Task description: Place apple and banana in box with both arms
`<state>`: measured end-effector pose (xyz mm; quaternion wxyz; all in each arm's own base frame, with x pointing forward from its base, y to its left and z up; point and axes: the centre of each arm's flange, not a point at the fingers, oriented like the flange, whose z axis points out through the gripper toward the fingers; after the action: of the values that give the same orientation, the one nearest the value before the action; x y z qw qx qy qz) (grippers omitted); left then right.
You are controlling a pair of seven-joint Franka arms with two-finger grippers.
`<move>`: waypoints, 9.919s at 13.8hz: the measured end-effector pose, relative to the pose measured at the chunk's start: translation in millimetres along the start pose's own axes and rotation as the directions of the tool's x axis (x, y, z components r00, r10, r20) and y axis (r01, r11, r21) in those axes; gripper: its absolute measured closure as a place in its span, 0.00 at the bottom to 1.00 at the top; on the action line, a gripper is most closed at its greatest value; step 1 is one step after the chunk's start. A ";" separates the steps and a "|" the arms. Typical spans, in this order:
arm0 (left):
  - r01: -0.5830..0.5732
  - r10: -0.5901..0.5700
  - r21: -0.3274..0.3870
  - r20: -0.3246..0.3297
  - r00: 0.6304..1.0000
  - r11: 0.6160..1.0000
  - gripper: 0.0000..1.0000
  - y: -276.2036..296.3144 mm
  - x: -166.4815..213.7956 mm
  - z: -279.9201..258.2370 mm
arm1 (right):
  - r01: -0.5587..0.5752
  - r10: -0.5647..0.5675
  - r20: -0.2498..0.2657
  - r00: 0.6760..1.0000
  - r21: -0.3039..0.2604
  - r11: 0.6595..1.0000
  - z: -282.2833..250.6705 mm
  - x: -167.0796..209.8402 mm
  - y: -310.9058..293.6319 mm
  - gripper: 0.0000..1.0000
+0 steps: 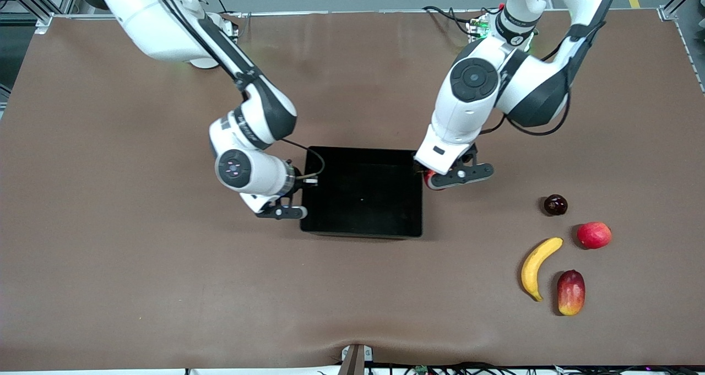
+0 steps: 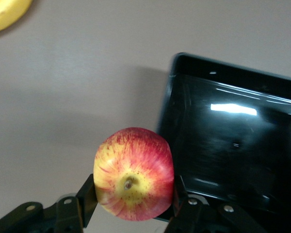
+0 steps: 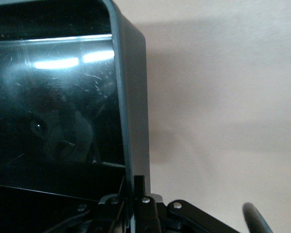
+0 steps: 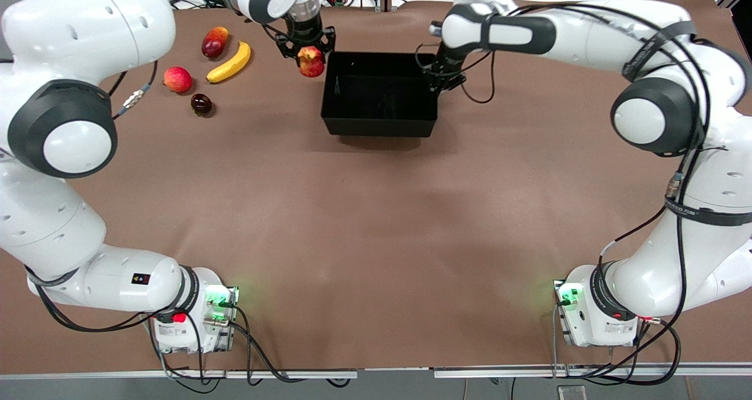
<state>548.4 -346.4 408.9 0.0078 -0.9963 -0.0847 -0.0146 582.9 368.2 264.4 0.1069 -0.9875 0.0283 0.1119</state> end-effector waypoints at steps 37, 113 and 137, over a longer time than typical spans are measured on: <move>-0.436 0.433 0.075 0.046 0.900 0.897 0.00 -174.9 150.3 34.1 | -0.150 0.123 -0.145 0.982 -0.192 0.970 -472.2 -138.1 340.2 0.00; -0.265 0.269 0.051 -0.160 0.950 0.963 0.00 67.1 55.4 -20.0 | 0.051 -0.075 -0.135 0.988 -0.177 0.983 -451.4 -122.1 323.3 0.00; -0.105 0.106 0.066 -0.007 0.994 0.992 0.00 -256.2 66.4 -222.6 | 0.046 -0.070 -0.131 0.989 -0.175 0.983 -449.8 -122.2 326.2 0.00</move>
<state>564.3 -86.7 636.7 0.0418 -0.9985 -0.0324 -0.0167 534.5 -44.0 653.5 0.0225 -0.9988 -0.0030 0.0430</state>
